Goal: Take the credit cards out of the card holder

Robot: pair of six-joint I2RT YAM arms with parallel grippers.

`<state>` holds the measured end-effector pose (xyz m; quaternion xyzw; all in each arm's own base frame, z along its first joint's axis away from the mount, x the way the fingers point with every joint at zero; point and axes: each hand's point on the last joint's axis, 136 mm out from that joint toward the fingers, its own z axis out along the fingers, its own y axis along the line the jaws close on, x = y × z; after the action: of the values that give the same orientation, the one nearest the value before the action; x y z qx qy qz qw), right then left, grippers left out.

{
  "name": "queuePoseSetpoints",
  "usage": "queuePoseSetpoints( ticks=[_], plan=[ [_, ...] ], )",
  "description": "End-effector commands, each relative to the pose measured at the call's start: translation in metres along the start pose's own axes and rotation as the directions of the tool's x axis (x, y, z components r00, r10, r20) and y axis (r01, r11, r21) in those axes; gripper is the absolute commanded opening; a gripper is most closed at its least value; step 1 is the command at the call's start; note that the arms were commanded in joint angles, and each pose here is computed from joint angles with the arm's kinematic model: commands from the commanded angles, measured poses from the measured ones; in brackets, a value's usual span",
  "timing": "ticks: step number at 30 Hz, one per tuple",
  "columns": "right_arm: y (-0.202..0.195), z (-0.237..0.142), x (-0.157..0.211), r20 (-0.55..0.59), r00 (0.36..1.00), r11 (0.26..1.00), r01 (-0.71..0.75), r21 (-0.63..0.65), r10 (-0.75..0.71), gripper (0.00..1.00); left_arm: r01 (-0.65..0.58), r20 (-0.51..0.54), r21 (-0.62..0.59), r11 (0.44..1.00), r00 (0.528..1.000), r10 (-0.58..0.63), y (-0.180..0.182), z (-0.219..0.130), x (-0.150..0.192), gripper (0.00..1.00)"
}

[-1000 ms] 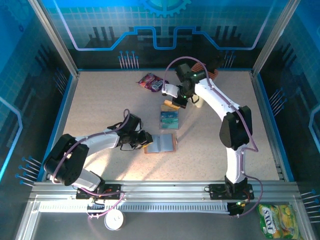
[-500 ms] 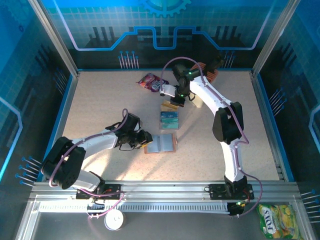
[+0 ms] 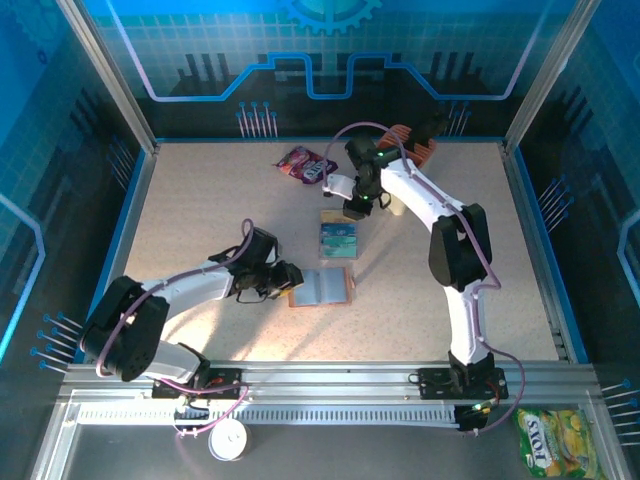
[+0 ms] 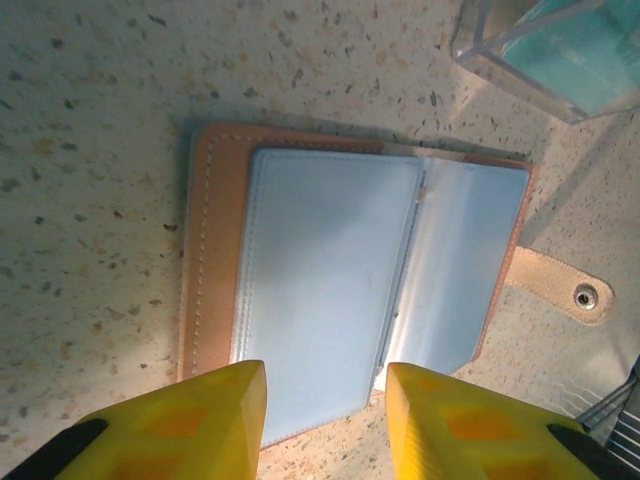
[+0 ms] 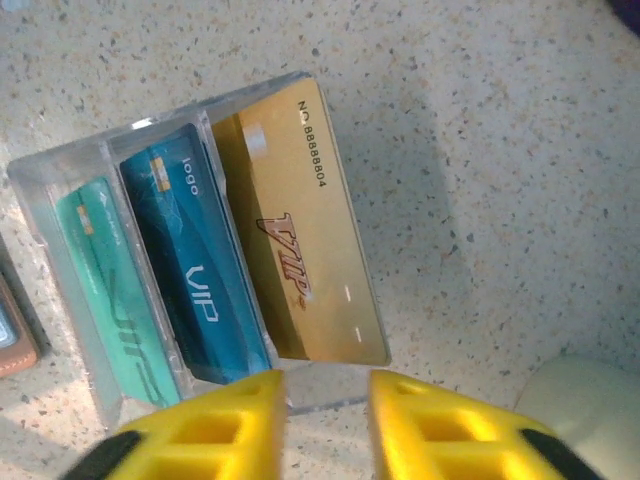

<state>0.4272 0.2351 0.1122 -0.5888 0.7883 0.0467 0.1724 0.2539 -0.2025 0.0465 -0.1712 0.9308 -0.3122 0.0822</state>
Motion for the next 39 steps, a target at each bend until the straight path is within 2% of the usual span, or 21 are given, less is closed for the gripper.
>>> queuePoseSetpoints(
  ticks=[1,3,8,12,14,15,21,26,30,32,35,39],
  plan=[
    [-0.013,-0.041,-0.010,0.103,0.993,0.990,-0.076,0.119,0.064,0.38,-0.008,0.049,-0.034,0.999,0.999,0.009,0.009,-0.009,-0.009,0.40],
    [-0.009,-0.045,-0.005,0.123,0.988,0.984,-0.115,0.139,0.098,0.43,-0.011,0.073,-0.028,1.000,0.997,0.013,0.009,-0.014,-0.017,0.44],
    [0.006,-0.053,0.015,0.171,0.965,0.957,-0.227,0.180,0.197,0.59,-0.041,0.151,-0.073,0.996,0.987,0.052,0.016,-0.032,-0.043,0.70],
    [0.013,-0.052,0.041,0.189,0.947,0.924,-0.300,0.236,0.260,0.72,-0.052,0.210,-0.121,0.991,0.975,0.077,0.025,-0.042,-0.065,0.80],
    [0.015,-0.052,0.054,0.213,0.929,0.900,-0.353,0.257,0.303,0.90,-0.053,0.231,-0.159,0.986,0.969,0.090,0.032,-0.046,-0.075,0.96],
    [0.016,-0.051,0.061,0.222,0.918,0.888,-0.380,0.260,0.328,0.99,-0.055,0.238,-0.175,0.983,0.966,0.097,0.034,-0.047,-0.079,0.99],
    [0.013,-0.049,0.104,0.316,0.829,0.789,-0.547,0.279,0.462,1.00,-0.092,0.309,-0.322,0.942,0.931,0.196,0.054,-0.063,-0.103,0.99],
    [-0.001,-0.045,0.151,0.405,0.723,0.658,-0.685,0.313,0.560,1.00,-0.153,0.349,-0.469,0.870,0.872,0.342,0.071,-0.079,-0.124,0.99],
    [-0.017,-0.050,0.180,0.500,0.616,0.536,-0.784,0.312,0.609,1.00,-0.088,0.431,-0.480,0.873,0.843,0.322,0.077,-0.097,-0.141,0.99],
    [-0.023,-0.052,0.192,0.550,0.560,0.480,-0.825,0.298,0.620,1.00,-0.082,0.481,-0.502,0.861,0.801,0.357,0.074,-0.110,-0.151,0.99],
    [-0.031,-0.056,0.204,0.611,0.511,0.426,-0.855,0.294,0.605,1.00,-0.093,0.520,-0.557,0.825,0.736,0.434,0.074,-0.129,-0.163,0.99],
    [-0.041,-0.065,0.212,0.700,0.464,0.370,-0.881,0.297,0.543,1.00,-0.134,0.518,-0.657,0.742,0.635,0.573,0.077,-0.141,-0.180,0.99]
  ],
)
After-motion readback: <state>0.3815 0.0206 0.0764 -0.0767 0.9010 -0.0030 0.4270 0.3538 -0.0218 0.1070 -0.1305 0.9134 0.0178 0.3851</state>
